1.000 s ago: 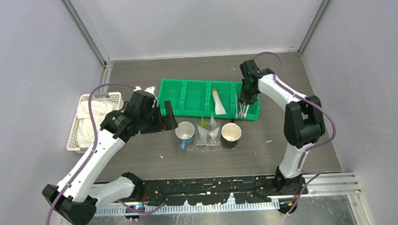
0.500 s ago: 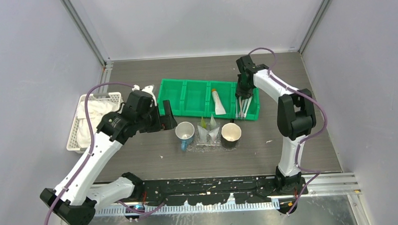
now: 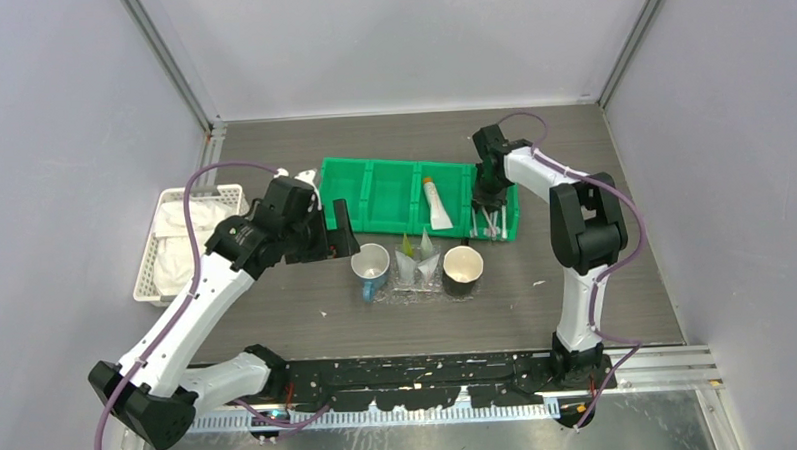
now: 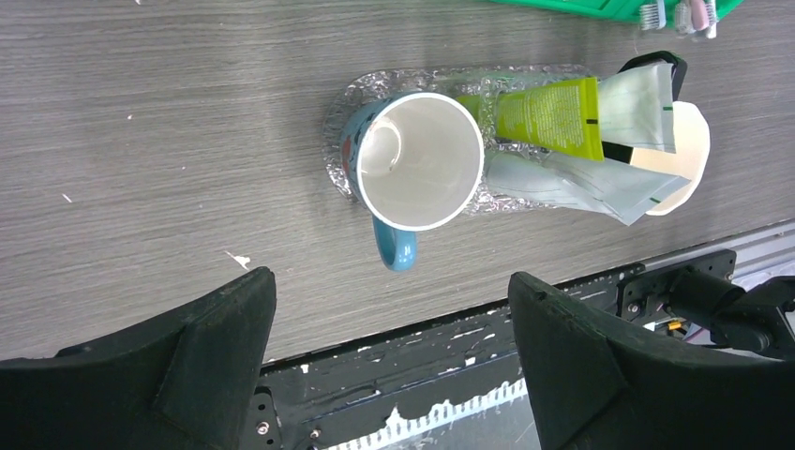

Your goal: Prepare toiletry sets of a toothbrush and toothpaste on the tray

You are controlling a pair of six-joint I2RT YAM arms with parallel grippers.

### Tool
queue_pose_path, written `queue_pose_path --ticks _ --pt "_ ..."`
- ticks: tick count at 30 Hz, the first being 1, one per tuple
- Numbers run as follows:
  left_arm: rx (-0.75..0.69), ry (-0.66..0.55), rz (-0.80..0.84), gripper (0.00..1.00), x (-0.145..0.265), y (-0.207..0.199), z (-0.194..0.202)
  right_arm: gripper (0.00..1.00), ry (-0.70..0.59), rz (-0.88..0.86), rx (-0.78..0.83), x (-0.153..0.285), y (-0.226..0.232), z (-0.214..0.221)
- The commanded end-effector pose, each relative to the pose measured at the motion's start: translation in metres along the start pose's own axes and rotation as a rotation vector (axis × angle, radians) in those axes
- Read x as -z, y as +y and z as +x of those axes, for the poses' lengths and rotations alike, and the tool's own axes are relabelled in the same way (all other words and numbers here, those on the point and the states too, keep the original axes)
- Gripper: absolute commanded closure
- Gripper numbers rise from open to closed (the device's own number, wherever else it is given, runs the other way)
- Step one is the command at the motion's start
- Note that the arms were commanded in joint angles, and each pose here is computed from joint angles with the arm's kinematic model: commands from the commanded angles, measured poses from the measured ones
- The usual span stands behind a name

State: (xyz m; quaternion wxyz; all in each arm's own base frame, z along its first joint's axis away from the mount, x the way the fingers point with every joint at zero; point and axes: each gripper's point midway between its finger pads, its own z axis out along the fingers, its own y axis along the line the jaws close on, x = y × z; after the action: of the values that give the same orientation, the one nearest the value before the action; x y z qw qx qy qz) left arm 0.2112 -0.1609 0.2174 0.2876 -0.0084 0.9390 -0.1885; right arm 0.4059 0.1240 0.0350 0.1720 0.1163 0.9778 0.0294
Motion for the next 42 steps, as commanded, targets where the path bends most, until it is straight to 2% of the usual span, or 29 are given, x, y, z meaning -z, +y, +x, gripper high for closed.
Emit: queue_pose_path --ticks 1,3,9,13,18,22,26,34,37,42 --pt "0.009 -0.056 0.072 0.06 0.003 -0.017 -0.018 0.74 -0.036 -0.037 -0.005 0.011 0.004 -0.001" --pt "0.01 -0.053 0.07 0.06 0.001 -0.016 -0.016 0.81 -0.04 -0.042 -0.007 0.013 0.004 0.0" --pt "0.006 -0.057 0.059 0.06 0.0 -0.013 -0.015 0.82 -0.096 -0.071 -0.006 0.044 0.011 -0.019" --pt "0.002 -0.058 0.057 0.06 0.0 -0.012 -0.015 0.82 -0.157 -0.067 0.004 0.079 0.009 -0.036" --pt "-0.003 -0.059 0.054 0.06 -0.001 -0.011 -0.014 0.9 -0.208 -0.083 0.026 0.132 0.003 -0.038" --pt "-0.006 -0.065 0.054 0.06 -0.003 -0.011 -0.015 0.95 -0.173 -0.165 0.061 0.168 0.004 -0.005" --pt "-0.004 -0.071 0.062 0.06 -0.006 -0.013 -0.017 0.95 -0.117 -0.286 0.114 0.205 0.014 0.045" --pt "0.011 -0.105 0.18 0.06 -0.006 -0.047 -0.043 0.95 -0.046 -0.317 0.296 0.27 0.03 0.142" --pt "0.019 -0.121 0.256 0.07 0.002 -0.068 -0.057 0.95 -0.008 -0.234 0.345 0.27 0.009 0.163" --pt "0.003 -0.136 0.281 0.07 0.009 -0.076 -0.066 0.96 0.063 -0.13 0.37 0.279 -0.016 0.176"
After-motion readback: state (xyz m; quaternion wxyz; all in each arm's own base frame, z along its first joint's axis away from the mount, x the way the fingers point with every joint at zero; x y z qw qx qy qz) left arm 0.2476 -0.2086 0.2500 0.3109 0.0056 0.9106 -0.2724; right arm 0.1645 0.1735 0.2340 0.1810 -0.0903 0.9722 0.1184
